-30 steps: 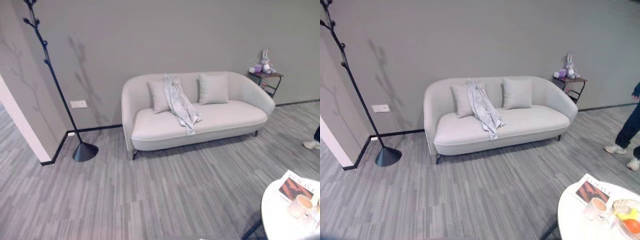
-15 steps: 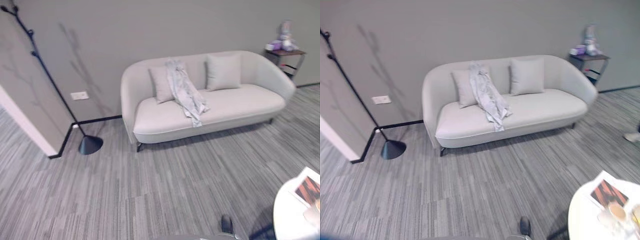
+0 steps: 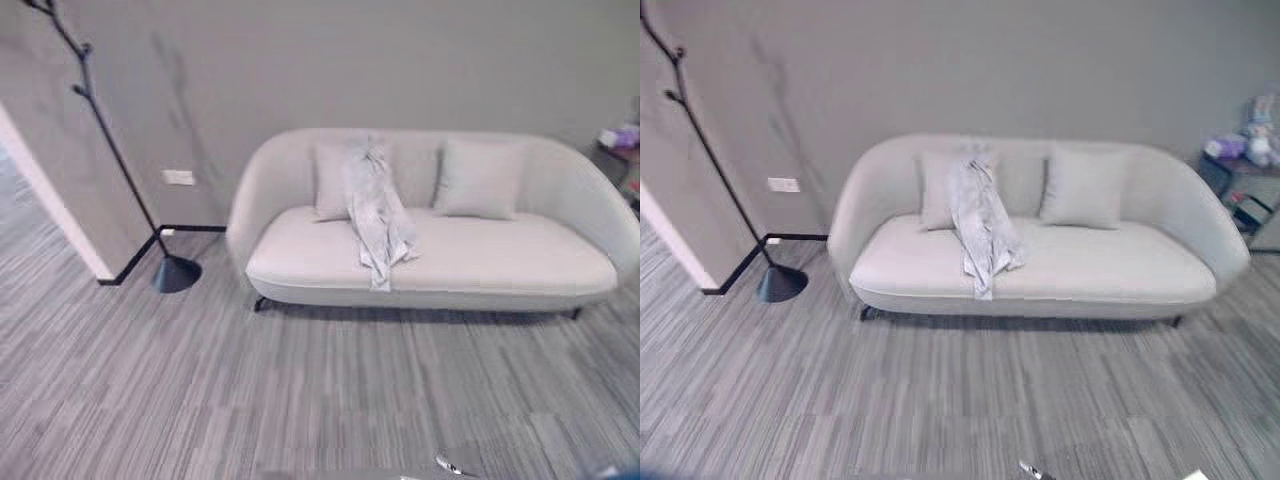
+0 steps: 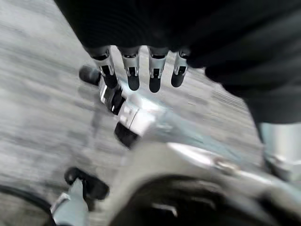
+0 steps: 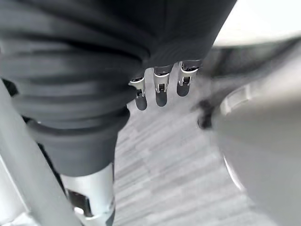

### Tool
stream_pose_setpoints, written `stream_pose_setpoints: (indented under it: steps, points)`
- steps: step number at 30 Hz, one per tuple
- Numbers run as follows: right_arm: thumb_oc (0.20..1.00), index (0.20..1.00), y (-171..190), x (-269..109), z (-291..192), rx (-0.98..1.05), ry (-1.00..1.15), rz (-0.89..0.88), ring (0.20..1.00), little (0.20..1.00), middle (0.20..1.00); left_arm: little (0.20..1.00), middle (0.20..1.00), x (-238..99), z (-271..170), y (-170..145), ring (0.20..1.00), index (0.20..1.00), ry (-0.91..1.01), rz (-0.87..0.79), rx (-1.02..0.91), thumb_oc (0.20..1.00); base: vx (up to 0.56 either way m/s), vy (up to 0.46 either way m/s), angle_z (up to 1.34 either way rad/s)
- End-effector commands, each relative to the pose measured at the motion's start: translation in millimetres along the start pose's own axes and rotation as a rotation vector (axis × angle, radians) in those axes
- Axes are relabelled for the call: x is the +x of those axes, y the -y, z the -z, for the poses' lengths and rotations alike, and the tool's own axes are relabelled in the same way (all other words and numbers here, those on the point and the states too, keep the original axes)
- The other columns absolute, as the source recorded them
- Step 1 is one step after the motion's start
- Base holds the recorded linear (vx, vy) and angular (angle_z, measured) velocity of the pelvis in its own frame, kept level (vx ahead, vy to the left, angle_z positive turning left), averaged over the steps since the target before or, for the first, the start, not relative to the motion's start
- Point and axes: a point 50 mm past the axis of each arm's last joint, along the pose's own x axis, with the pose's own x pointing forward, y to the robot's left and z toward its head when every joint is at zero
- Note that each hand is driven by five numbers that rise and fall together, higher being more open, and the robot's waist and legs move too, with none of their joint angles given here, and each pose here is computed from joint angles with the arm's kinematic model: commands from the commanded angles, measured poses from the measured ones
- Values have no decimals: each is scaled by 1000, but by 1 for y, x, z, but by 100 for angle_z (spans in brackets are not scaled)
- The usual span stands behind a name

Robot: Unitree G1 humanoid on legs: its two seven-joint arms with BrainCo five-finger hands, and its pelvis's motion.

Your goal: Hang the clothes on the sofa on the clothes rack.

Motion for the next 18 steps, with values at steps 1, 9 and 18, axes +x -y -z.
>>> stream_pose_setpoints:
  steps: [1,9,18]
  points:
    - [1000,1000,-20,3,3,86,-3,-48,1000,1000,1000,1000,1000,1,-24,25,1000,1000,41,60,22,1000,200,-106,-3]
    - [1000,1000,-36,3,19,120,-71,-90,1000,1000,1000,1000,1000,0,-5,22,1000,1000,-34,67,35,1000,266,-60,-52]
    - [1000,1000,-59,3,29,73,-80,-158,1000,1000,1000,1000,1000,-2,9,16,1000,1000,-87,45,64,1000,447,127,-46]
